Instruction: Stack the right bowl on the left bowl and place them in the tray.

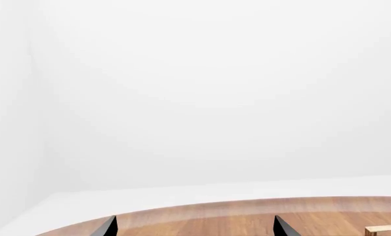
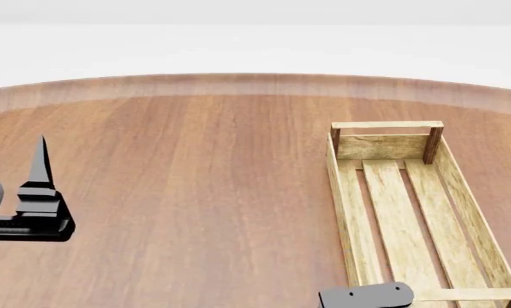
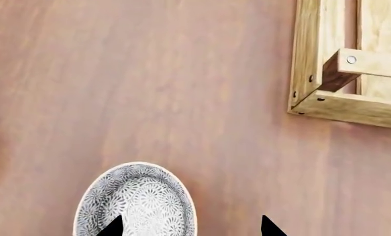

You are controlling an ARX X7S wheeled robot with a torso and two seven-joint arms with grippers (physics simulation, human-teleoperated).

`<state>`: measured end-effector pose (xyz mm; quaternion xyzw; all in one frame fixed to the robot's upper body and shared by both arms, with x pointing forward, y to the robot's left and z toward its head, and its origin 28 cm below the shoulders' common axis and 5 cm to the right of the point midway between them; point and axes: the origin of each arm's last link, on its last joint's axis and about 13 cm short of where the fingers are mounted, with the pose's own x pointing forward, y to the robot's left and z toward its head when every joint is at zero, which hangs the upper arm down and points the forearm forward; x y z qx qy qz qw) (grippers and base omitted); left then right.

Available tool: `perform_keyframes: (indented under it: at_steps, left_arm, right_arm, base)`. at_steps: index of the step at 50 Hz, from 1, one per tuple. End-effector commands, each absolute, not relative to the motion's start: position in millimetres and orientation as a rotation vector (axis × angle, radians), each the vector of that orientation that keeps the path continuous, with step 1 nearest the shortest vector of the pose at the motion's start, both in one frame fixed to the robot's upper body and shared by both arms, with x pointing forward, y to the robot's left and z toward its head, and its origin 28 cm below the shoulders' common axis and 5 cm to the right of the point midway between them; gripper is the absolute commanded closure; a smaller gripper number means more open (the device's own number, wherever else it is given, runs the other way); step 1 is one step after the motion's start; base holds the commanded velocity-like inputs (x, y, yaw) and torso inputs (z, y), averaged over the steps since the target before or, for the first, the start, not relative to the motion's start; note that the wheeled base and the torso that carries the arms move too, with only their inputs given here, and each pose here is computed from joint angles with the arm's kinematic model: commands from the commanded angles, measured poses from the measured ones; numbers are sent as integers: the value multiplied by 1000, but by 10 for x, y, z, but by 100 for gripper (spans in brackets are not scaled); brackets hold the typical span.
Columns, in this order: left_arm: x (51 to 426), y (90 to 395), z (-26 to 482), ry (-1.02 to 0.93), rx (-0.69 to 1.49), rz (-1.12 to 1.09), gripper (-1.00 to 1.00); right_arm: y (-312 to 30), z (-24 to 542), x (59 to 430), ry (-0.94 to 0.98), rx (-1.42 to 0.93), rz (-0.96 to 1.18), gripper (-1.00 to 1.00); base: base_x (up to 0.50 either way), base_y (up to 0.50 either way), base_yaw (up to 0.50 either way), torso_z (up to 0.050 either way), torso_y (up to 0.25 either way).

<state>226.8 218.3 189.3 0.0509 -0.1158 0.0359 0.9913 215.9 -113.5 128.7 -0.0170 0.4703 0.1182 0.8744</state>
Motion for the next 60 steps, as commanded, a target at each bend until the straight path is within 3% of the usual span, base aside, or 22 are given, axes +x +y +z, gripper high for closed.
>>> perform_keyframes:
  at_steps: [1, 60]
  left_arm:
    - [2269, 2178, 1886, -231, 105, 71, -100]
    - [2252, 2172, 1848, -225, 112, 63, -100]
  right_arm:
    - [-1149, 1110, 2140, 1031, -21, 248, -100]
    - [-1109, 507, 2182, 1164, 22, 318, -100]
  base:
    - [0, 0, 0, 0, 0]
    - [0, 0, 0, 0, 0]
